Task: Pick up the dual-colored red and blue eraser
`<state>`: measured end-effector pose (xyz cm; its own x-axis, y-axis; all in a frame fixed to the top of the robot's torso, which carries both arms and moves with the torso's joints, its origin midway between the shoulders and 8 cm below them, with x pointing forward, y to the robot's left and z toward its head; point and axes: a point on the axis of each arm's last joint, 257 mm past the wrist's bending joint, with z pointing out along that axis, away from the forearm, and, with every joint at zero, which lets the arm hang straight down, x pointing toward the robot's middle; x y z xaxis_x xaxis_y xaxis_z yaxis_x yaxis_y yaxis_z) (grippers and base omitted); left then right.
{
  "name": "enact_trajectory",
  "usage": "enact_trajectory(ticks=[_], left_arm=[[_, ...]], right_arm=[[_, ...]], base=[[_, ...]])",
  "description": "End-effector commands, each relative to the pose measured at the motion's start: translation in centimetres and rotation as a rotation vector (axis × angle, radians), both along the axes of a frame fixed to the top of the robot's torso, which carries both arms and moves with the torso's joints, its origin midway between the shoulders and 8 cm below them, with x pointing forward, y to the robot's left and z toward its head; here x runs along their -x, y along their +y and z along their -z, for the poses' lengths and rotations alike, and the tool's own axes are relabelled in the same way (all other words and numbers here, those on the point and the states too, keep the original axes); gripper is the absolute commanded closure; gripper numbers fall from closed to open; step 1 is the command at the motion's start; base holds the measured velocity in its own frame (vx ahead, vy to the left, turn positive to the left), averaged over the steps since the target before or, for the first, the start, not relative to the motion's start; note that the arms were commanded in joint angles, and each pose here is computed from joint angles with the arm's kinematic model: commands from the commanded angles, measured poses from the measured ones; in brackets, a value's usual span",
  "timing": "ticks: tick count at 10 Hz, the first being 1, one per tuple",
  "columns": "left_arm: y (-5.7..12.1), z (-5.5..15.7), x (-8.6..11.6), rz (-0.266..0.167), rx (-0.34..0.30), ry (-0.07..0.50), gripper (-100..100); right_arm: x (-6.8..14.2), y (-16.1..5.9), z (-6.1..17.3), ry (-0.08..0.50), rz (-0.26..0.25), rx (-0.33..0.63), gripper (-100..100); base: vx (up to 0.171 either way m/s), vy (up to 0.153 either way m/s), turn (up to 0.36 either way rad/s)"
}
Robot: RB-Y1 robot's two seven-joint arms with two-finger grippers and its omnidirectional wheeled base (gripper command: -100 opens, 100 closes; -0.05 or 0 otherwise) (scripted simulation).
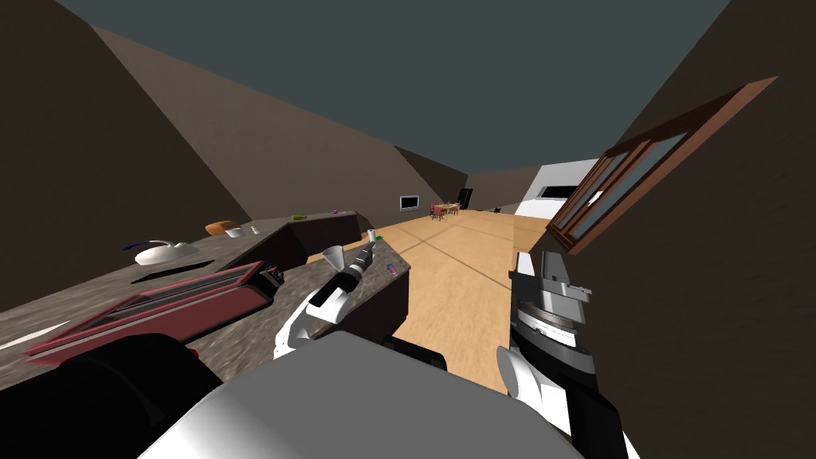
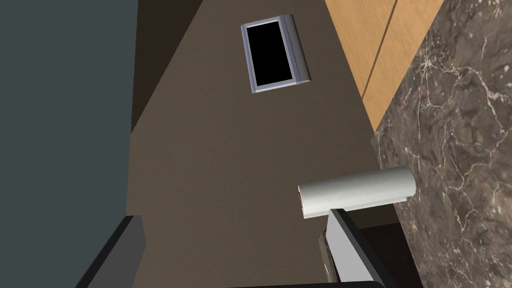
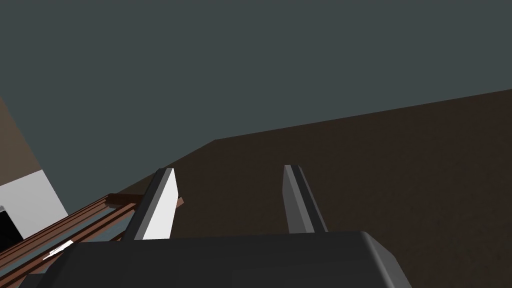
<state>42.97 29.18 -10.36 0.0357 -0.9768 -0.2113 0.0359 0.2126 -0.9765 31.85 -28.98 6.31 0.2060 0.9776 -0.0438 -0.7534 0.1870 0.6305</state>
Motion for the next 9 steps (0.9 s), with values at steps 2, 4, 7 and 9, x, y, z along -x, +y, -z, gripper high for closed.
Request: enact_trajectory(ticks=[2,4,7,9], left_arm=[[0.1,1.6,-0.3,0.001,-0.011,0.07,-100],[0.2,2.7,-0.5,0.005,-0.023,0.119,-100],[0.3,4.4,-0.6,0.007,-0.036,0.19,-100],[0.3,5.5,-0.6,0.013,-0.051,0.238,-100]], right_arm=[[0.0,0.0,0.0,0.0,0.0,0.0,0],[0.0,0.0,0.0,0.0,0.0,0.0,0],[0.0,0.0,0.0,0.0,0.0,0.0,0],[0.0,0.0,0.0,0.0,0.0,0.0,0]], base=[[0.031,-0.022,-0.028],[0.041,-0.03,-0.023],[0.023,-0.016,-0.02],[0.042,-0.03,-0.022]])
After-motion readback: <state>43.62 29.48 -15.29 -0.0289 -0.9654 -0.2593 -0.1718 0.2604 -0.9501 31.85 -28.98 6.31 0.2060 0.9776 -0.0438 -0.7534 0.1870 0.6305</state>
